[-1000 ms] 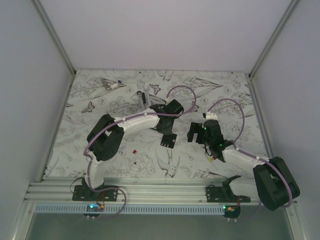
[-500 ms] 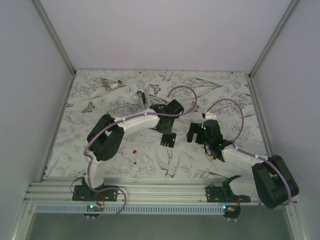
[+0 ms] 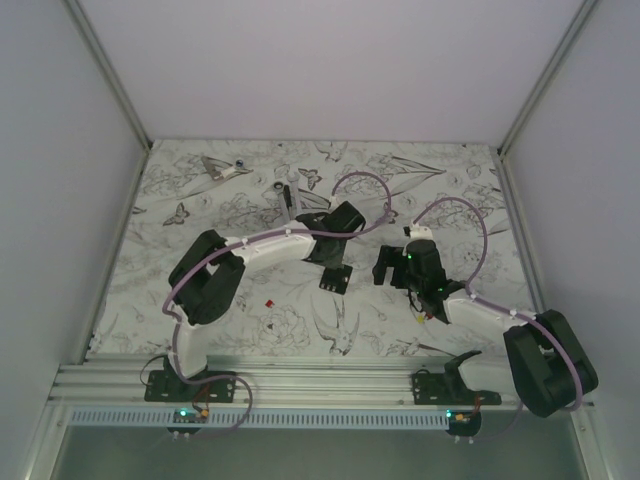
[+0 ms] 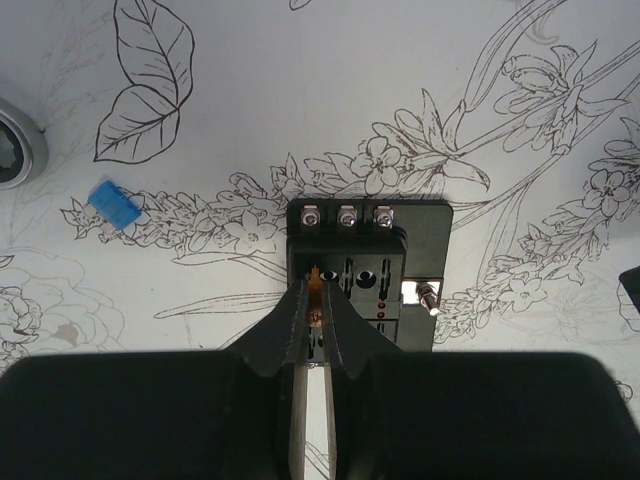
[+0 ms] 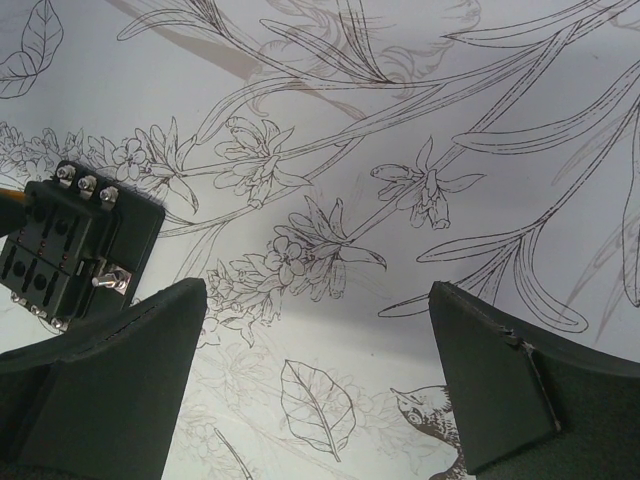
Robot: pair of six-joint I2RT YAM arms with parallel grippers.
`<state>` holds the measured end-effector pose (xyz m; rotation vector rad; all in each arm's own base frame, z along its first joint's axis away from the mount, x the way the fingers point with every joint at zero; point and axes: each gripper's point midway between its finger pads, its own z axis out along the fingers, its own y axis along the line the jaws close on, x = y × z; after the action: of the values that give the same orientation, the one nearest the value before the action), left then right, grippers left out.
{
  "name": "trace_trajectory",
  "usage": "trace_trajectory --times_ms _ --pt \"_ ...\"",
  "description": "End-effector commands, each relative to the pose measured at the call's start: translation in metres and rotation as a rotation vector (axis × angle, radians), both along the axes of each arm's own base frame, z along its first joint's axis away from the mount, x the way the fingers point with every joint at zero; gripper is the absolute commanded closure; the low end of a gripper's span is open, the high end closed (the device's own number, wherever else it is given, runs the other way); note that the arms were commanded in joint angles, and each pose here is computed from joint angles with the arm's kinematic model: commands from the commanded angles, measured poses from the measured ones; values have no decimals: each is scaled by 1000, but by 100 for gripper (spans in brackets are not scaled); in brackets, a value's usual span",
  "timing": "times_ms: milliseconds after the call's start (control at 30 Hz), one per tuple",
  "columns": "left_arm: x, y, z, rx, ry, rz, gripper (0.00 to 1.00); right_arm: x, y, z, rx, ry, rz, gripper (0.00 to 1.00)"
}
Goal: Snap on the fuse box
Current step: Install the fuse at the fuse box base.
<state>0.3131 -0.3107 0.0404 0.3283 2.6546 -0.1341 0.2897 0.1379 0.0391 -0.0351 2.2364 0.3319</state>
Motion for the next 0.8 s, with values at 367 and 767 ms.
trace_trajectory --times_ms 367,767 --pt "-9 13 -8 61 3 -75 100 9 6 9 32 -31 5 0" --pt "-9 14 -9 74 5 -127 100 9 8 10 39 -31 19 0"
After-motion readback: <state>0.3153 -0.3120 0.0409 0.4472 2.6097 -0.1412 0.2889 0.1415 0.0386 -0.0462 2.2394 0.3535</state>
